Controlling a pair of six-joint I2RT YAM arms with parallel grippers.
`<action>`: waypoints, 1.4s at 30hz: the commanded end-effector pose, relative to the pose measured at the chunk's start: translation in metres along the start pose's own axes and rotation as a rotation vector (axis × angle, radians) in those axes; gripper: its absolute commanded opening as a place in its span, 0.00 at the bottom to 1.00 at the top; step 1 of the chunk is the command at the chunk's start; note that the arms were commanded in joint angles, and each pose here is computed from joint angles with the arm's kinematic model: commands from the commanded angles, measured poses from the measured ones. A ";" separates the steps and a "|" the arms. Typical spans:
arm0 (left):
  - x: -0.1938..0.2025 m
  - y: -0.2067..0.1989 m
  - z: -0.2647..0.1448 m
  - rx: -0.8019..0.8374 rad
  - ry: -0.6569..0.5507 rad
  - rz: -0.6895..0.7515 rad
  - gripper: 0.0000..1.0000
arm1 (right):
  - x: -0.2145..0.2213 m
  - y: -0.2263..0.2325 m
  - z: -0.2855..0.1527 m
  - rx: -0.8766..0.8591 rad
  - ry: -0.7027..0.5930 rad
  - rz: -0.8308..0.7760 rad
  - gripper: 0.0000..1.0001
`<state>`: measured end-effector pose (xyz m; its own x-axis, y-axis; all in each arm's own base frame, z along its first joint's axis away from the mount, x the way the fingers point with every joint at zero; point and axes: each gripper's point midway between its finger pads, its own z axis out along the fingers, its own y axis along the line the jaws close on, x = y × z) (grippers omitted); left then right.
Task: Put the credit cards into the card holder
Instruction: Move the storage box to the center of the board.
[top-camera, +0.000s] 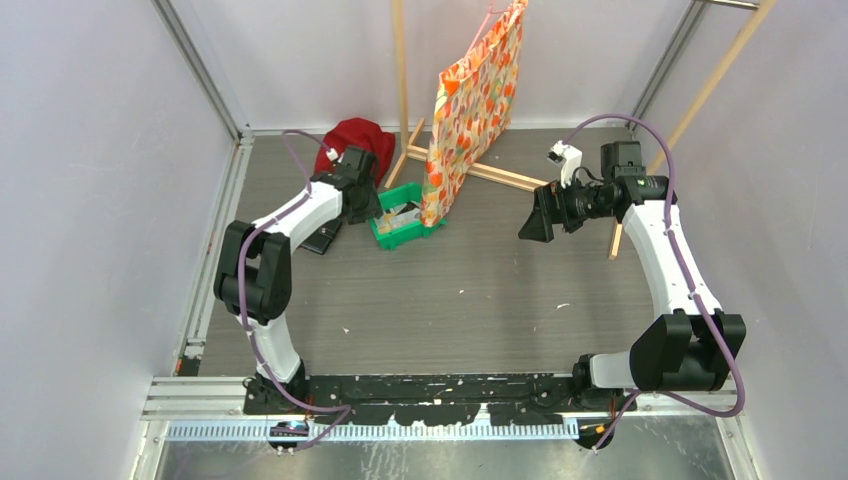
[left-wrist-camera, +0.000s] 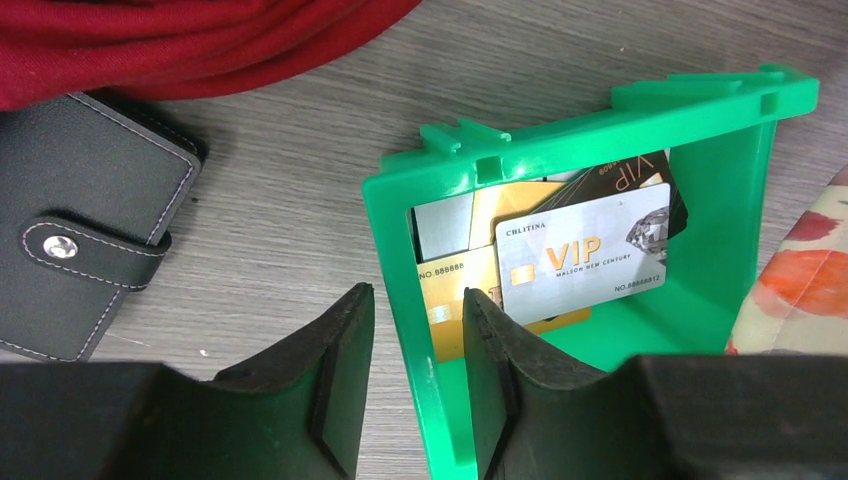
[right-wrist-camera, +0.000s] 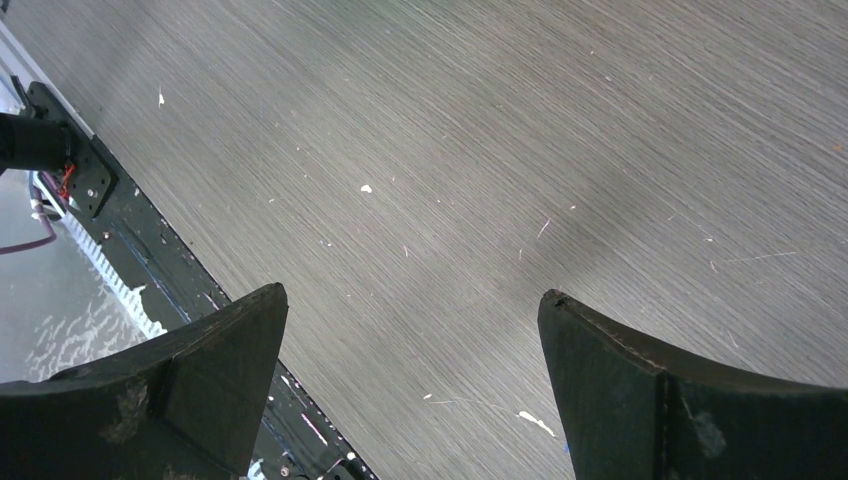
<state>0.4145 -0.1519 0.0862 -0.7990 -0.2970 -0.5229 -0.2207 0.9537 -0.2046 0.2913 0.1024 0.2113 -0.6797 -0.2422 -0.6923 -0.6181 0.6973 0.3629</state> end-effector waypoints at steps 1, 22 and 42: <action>-0.001 -0.002 0.003 0.021 -0.008 0.021 0.38 | -0.007 0.000 -0.002 0.002 -0.030 -0.011 1.00; 0.024 -0.011 -0.038 0.233 -0.025 0.251 0.01 | -0.004 0.002 -0.002 -0.003 -0.027 -0.003 1.00; 0.103 -0.105 -0.112 0.687 -0.233 0.700 0.00 | 0.015 0.018 0.002 -0.083 -0.021 0.036 1.00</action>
<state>0.2642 -0.2385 0.1034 -0.6316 0.2957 -0.7167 0.5816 0.7920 -0.1858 0.2762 0.1068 0.1906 -0.7316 -0.2228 -0.6443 -0.5916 0.6770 0.4377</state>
